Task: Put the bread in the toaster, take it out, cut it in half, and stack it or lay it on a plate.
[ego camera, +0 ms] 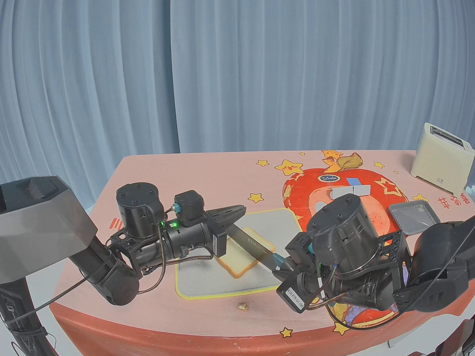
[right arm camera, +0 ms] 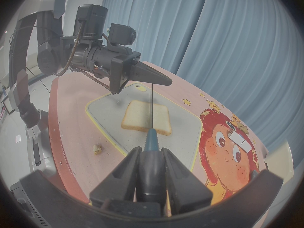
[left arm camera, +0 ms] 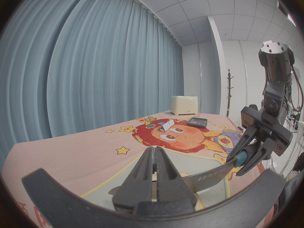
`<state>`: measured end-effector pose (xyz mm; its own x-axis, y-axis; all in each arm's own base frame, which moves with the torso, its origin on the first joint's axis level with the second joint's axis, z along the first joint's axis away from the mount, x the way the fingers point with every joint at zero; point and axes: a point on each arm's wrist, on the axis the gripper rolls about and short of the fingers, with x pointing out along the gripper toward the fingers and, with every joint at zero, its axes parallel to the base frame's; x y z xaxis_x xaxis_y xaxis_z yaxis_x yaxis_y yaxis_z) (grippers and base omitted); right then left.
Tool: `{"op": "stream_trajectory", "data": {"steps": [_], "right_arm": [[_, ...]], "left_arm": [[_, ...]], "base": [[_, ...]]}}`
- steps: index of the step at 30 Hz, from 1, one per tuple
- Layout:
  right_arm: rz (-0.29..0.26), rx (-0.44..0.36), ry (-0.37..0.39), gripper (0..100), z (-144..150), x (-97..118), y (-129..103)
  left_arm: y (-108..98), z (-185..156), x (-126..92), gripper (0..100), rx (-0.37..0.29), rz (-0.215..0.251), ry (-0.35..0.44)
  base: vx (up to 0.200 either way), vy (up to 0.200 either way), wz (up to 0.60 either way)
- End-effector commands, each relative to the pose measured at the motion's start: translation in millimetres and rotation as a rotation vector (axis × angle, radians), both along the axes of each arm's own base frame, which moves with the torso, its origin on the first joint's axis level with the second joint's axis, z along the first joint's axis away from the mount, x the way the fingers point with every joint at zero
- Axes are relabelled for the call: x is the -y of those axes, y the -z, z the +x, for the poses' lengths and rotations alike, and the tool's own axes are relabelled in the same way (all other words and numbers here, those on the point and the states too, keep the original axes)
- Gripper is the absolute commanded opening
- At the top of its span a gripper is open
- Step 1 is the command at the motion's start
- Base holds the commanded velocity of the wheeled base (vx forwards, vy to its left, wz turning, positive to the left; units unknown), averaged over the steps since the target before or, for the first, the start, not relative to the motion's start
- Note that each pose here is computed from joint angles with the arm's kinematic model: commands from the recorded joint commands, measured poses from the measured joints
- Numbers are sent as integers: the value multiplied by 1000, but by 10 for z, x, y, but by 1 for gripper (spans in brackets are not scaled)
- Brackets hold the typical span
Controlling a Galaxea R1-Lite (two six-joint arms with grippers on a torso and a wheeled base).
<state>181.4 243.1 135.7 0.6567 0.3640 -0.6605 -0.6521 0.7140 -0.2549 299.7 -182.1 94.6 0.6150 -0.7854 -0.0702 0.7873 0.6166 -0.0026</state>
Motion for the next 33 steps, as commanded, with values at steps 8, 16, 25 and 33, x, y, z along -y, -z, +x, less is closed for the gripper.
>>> {"op": "stream_trajectory", "data": {"steps": [8, 16, 25, 33], "right_arm": [[0, 5, 3, 0, 6, -8, -6], [1, 3, 5, 0, 4, -6, -3], [-14, -11, 8, 0, 0, 0, 55], [-13, -9, 11, 0, 7, -9, 53]], "left_arm": [[120, 33, 18, 0, -26, 17, 0], [164, 8, 65, 0, -36, 25, 14], [129, -4, 84, 0, -27, 18, 20], [80, -8, 87, 0, -12, 10, 20]], "base": [[0, 0, 0], [0, 0, 0], [0, 0, 0], [0, 0, 0]]}}
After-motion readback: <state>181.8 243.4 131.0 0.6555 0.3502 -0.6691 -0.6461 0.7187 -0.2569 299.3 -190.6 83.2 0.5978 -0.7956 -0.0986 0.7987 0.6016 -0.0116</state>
